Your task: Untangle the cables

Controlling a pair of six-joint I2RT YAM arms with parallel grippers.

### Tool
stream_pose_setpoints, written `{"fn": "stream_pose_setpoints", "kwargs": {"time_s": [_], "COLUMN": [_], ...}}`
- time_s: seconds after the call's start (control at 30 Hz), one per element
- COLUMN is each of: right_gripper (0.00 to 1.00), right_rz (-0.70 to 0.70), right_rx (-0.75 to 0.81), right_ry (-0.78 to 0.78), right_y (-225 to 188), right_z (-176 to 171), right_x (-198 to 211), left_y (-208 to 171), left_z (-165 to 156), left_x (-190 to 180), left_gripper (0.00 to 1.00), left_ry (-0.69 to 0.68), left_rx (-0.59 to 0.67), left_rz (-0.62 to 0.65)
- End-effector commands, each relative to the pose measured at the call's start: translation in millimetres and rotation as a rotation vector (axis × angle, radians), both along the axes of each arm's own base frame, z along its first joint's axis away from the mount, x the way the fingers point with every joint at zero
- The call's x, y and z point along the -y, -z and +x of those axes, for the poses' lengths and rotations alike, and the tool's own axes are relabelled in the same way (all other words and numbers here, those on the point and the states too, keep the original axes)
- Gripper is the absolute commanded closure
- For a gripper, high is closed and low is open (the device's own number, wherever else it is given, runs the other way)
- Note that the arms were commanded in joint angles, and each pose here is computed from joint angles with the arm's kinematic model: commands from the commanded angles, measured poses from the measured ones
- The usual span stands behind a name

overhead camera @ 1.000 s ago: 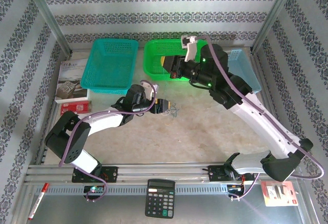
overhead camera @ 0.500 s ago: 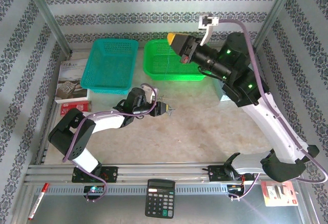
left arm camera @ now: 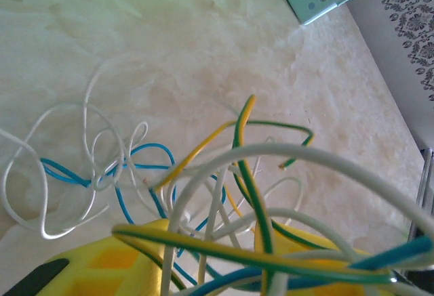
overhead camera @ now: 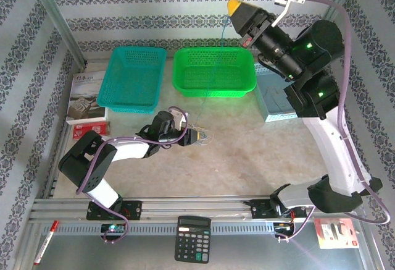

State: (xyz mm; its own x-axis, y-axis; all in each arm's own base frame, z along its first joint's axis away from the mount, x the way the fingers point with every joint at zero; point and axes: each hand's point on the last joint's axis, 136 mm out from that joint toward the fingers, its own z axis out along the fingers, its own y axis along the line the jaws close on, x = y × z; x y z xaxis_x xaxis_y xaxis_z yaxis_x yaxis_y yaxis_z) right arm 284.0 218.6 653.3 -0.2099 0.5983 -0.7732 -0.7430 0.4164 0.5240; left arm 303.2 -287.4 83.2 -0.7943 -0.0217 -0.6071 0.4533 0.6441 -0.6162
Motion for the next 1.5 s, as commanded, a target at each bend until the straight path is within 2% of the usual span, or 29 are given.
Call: {"fn": "stream_pose_setpoints", "kwargs": {"time_s": [0.0, 0.23, 0.53, 0.77, 1.03, 1.2, 1.47], "right_gripper": [1.00, 1.00, 1.00, 1.00, 1.00, 1.00, 1.00], "right_rz": [0.054, 0.098, 0.133, 0.161, 0.180, 0.153, 0.081], "right_rx": [0.074, 0.111, 0.244, 0.323, 0.341, 0.293, 0.184], "right_ry": [0.006, 0.054, 0.098, 0.109, 0.082, 0.076, 0.107], "right_y": [-29.9, -52.2, -87.2, -111.0, -121.2, -106.8, -63.6], "right_z": [-7.8, 5.3, -3.2, -11.2, -10.8, 8.6, 66.8], "right_x": [12.0, 29.1, 43.2, 54.3, 54.8, 46.0, 26.6], "left_y": [-5.3, -3.1, 3.4, 7.8, 10.8, 0.7, -38.8], "left_z": [-2.7, -4.4, -6.7, -9.0, -9.7, -8.4, -6.0], "left_x": [6.7, 5.9, 4.3, 3.7, 4.1, 5.8, 4.5], "left_gripper": [0.65, 0.64, 0.64, 0.72, 0.75, 0.60, 0.25], "left_ry": [0.017, 0.016, 0.010, 0.012, 0.011, 0.007, -0.012], "left_rx": [0.026, 0.021, 0.005, -0.006, -0.015, -0.008, 0.046], "left_rz": [-0.034, -0.035, -0.039, -0.038, -0.044, -0.067, -0.112]}}
